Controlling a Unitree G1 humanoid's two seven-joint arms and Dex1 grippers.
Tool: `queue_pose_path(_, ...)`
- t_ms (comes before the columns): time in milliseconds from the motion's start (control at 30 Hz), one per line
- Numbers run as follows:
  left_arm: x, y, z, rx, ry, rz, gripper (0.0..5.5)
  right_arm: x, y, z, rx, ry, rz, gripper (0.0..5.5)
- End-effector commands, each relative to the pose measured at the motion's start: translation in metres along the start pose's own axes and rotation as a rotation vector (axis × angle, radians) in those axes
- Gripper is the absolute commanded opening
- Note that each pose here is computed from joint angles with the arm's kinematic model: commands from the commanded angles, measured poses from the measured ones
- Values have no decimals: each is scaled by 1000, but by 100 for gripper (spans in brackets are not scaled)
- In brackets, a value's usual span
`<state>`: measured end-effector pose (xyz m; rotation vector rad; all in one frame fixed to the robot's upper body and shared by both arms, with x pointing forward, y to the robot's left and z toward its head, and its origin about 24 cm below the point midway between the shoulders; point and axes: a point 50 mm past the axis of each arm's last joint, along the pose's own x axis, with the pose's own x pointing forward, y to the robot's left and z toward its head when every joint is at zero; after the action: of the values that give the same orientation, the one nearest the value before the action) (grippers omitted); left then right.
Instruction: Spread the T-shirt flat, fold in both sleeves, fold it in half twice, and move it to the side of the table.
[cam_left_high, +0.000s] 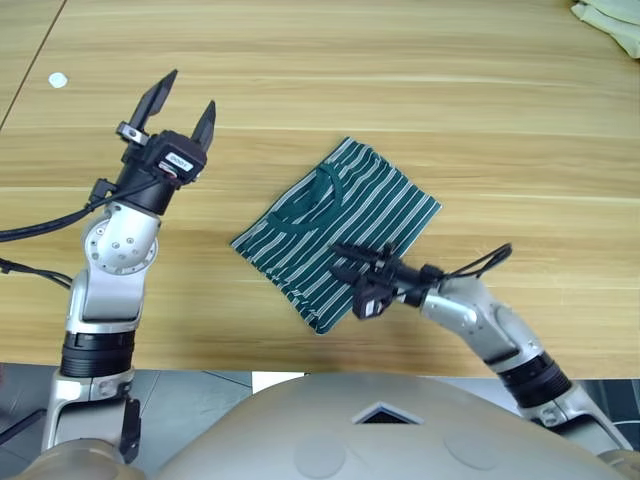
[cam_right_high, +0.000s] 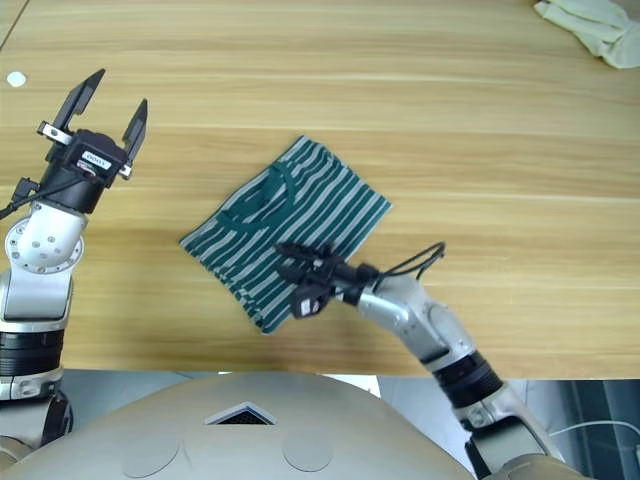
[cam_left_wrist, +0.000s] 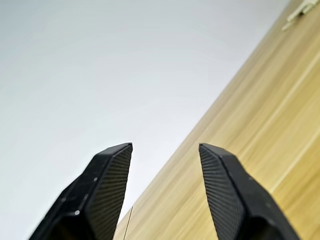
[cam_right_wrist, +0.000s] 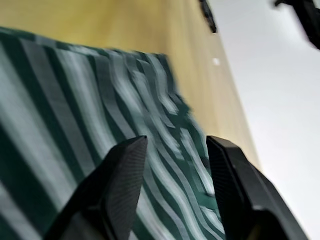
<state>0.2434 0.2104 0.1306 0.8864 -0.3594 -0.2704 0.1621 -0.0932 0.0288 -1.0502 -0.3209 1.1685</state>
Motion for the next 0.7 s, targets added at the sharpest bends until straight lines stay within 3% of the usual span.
queue_pose_path(33,5,-8,-15,-30,63,4,246,-6,14,-9,-29,79,64,219)
queue_pose_path(267,13,-16,-21,-25,67,-8,246,-50,23,-47,-45,277,247,219)
queue_pose_path(433,11,-23,-23,-27,72,-29,246,-103,-5,-79,-104,452,352,219)
queue_pose_path(600,12,-43,-24,-17,57,-139,246,-99,-34,-69,-136,376,258,219)
queue_pose_path(700,16,-58,-25,9,38,-214,246,-85,-58,-51,-127,260,83,219)
